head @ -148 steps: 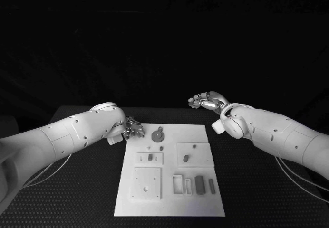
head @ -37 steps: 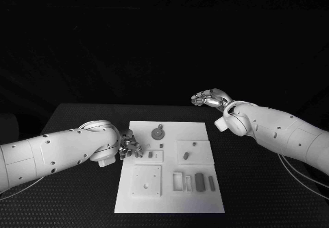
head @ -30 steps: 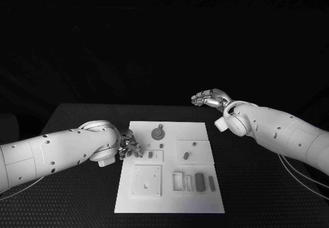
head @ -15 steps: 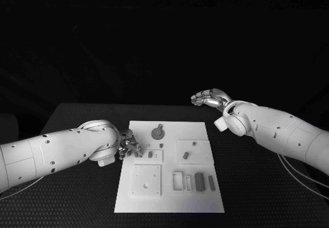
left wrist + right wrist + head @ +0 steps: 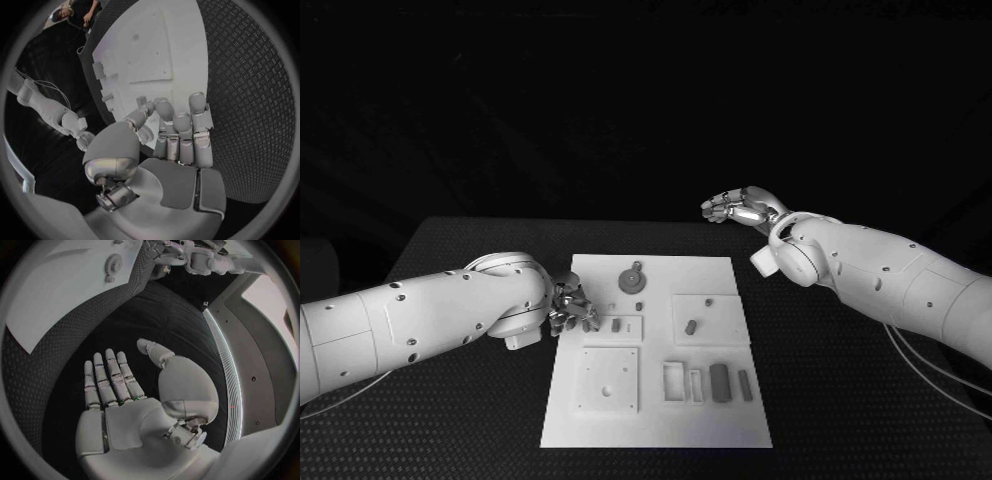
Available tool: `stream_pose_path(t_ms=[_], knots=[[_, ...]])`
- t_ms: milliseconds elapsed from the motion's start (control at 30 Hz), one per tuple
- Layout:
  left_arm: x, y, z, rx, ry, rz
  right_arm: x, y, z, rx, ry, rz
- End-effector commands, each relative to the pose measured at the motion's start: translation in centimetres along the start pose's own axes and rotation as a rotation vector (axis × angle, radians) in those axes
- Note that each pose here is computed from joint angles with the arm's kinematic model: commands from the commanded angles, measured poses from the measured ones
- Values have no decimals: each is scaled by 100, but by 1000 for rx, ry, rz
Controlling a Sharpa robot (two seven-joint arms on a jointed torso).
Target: Assemble the parts on the task board
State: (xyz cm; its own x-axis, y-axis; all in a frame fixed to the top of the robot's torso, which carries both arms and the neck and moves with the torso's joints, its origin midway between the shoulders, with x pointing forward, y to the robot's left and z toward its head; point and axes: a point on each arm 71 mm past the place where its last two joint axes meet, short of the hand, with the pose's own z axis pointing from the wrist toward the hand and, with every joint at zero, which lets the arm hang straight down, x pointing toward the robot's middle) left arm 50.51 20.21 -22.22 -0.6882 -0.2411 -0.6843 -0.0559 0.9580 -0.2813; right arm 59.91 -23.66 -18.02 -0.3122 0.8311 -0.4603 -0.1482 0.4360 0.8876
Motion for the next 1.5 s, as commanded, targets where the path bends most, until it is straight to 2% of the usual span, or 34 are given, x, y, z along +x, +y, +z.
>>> stream_pose_path(t_ms=[33, 467, 800, 1067, 1500], knots=[[19, -4, 8, 3, 16, 17, 14, 10, 0, -12, 15, 0], [27, -103, 40, 1, 7, 24, 14, 10, -2, -13, 16, 0], [92, -141, 82, -1, 10, 38, 9, 8, -4, -13, 15, 0], [112, -134, 78, -12, 34, 53, 12, 10, -6, -13, 16, 0], [63, -76, 77, -30, -12, 41, 2, 5, -10, -12, 13, 0]])
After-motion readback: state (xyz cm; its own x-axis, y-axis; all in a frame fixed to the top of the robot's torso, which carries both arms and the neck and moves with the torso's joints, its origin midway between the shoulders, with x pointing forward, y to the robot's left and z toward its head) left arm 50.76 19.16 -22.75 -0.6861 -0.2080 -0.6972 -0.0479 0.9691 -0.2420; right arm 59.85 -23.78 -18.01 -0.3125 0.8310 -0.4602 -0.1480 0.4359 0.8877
